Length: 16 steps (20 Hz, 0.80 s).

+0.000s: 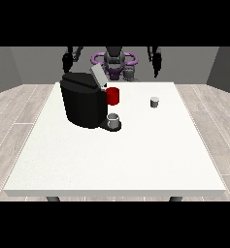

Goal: Insert the coffee pod into the coffee machine and close the lid

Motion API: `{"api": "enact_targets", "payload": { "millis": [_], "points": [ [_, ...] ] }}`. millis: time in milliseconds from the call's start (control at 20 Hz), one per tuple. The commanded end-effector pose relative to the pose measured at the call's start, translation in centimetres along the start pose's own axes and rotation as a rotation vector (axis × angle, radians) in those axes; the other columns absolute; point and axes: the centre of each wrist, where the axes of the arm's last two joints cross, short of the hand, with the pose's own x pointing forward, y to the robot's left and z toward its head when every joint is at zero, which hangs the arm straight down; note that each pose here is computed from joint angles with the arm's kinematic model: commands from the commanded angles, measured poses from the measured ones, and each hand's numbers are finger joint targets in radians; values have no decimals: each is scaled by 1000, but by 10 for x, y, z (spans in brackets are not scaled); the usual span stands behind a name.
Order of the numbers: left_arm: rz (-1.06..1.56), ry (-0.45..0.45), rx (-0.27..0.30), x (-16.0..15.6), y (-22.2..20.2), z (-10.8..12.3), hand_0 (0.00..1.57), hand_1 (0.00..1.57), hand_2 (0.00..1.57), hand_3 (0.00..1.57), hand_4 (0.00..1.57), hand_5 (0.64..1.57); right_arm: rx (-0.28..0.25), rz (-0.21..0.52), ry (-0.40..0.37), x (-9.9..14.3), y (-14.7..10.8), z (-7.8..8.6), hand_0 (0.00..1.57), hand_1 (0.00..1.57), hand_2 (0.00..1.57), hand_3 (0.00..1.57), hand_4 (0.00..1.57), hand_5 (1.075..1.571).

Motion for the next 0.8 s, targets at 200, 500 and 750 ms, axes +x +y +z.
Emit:
{"api": "enact_targets", "payload": {
  "millis": [200,500,750],
  "points": [
    [31,-85,-103,-6,10,25,0,0,0,0,240,1571,-30,4,129,-22,-12,12,0,0,0,0,128,1571],
    [-156,-145,-99,7,58,3,0,0,0,0,213,1571,-168,-32,-55,-20,-15,3,0,0,0,0,181,1571],
    [-250,-42,-66,7,85,-9,0,0,0,0,0,1571,-121,-47,-45,-8,-3,7,0,0,0,0,169,1571]
  ]
}}
